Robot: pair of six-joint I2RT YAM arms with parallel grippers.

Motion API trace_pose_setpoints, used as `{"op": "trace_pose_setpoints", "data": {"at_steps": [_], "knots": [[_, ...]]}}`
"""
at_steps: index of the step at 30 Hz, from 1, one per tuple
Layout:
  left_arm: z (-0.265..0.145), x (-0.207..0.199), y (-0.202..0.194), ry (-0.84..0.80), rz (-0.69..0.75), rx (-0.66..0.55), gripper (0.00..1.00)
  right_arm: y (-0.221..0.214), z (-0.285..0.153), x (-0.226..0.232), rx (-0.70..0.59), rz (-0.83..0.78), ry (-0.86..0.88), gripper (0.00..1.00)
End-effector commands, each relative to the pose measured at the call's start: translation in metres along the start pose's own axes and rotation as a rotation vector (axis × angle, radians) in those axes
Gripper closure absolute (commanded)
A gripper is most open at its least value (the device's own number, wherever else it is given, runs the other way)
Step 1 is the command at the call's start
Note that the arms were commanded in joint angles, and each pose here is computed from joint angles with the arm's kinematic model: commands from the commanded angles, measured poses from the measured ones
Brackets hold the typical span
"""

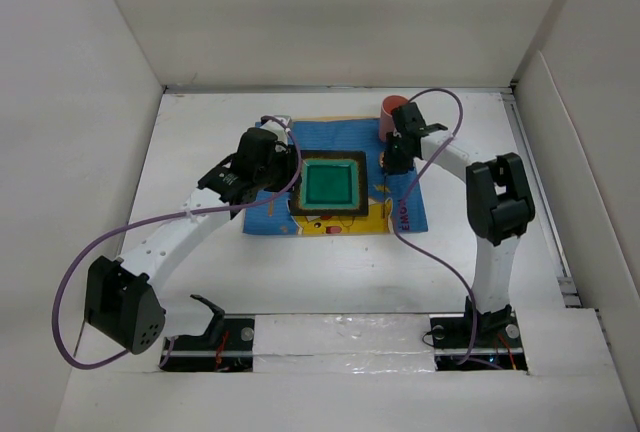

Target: Set the dinner table for one person

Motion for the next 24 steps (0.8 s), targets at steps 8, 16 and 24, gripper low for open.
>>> {"op": "trace_pose_setpoints", "data": {"at_steps": [8,16,24], "knots": [[-0.016,-0.015,0.033,-0.004,-0.027,-0.124,0.62,0.008,-0.054,0.018,-0.204,-0.021,-0.023,0.46],[-0.045,-0.032,0.075,-0.041,-0.109,-0.27,0.62,-0.002,-0.162,0.031,-0.4,-0.05,0.105,1.0],[-0.142,-0.045,0.154,0.074,-0.204,-0.66,0.62,0.018,-0.358,0.016,-1.025,0.008,0.136,0.71]]}}
Point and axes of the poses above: each gripper's point midway between its finger pads, its own z axis out along the fingers, its own x axis along the line the jaws close on, y = z × x, the point moved 10 cm from there along -z, back along the fingers, and after that the axes turned 11 degrees about -z, right-handed, at the moved point
